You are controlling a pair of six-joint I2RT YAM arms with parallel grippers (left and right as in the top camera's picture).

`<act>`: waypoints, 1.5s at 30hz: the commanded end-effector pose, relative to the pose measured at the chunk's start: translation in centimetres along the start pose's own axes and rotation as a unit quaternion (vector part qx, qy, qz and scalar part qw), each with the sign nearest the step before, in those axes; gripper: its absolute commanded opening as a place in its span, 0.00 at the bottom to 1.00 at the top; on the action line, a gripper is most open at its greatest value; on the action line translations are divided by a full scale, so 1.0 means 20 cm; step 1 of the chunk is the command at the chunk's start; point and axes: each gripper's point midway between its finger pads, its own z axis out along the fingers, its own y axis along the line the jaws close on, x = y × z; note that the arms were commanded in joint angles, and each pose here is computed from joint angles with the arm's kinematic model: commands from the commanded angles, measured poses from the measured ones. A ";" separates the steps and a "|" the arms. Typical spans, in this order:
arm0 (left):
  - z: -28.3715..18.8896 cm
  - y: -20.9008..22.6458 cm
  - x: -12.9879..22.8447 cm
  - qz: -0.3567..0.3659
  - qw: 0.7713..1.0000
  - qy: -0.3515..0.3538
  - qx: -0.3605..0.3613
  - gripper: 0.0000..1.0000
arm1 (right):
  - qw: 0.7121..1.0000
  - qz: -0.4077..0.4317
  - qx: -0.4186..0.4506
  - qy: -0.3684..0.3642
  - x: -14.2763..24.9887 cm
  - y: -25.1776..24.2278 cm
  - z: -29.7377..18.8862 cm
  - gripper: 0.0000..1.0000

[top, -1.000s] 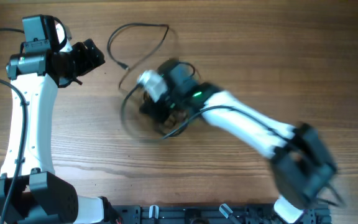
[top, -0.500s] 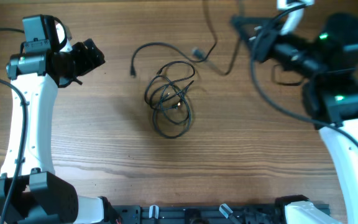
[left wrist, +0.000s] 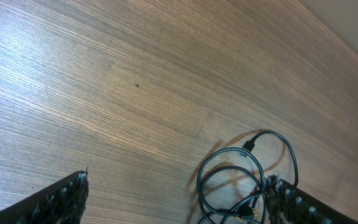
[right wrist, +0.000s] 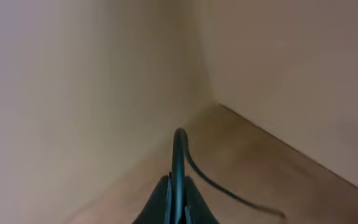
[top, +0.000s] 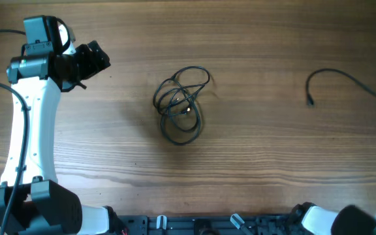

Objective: Untangle cables

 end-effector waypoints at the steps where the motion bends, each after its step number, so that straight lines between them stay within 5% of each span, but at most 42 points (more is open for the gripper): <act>1: 0.00 0.02 -0.01 -0.006 1.000 -0.005 -0.007 0.92 | 0.993 -0.020 0.109 -0.026 -0.05 -0.20 0.02 0.04; 11: 0.00 0.02 -0.01 -0.017 1.000 -0.006 -0.007 0.89 | 0.969 0.032 0.202 -0.141 -0.46 -0.56 -0.60 0.04; 16: 0.00 0.01 -0.02 -0.017 1.000 -0.010 -0.005 0.89 | 0.984 0.029 0.163 -0.073 -0.34 -0.59 -0.35 0.04; 22: 0.00 0.01 -0.02 -0.018 1.000 -0.010 -0.005 0.89 | 0.986 0.022 0.095 0.137 0.18 -0.53 0.15 0.04; 27: 0.00 0.01 -0.02 -0.018 1.000 -0.010 -0.005 0.90 | 0.913 0.040 0.108 0.391 0.92 -0.59 0.41 0.04; 31: 0.00 0.01 -0.02 -0.018 1.000 -0.010 -0.005 0.90 | 0.881 0.054 0.121 0.454 1.19 -0.69 0.56 0.05; 33: 0.00 0.01 -0.02 -0.018 1.000 -0.010 -0.005 0.90 | 0.869 0.068 0.130 0.473 1.29 -0.73 0.62 0.30; 35: 0.00 0.01 -0.02 -0.018 1.000 -0.010 -0.005 0.90 | 0.865 0.080 0.137 0.476 1.32 -0.74 0.63 0.93; 39: 0.00 0.01 -0.02 -0.018 1.000 -0.010 -0.005 0.91 | 0.880 0.110 0.119 0.446 1.18 -0.70 0.59 1.00; 45: 0.00 0.01 -0.02 -0.018 1.000 -0.010 -0.005 0.90 | 0.960 0.085 0.091 0.252 0.48 -0.57 0.24 1.00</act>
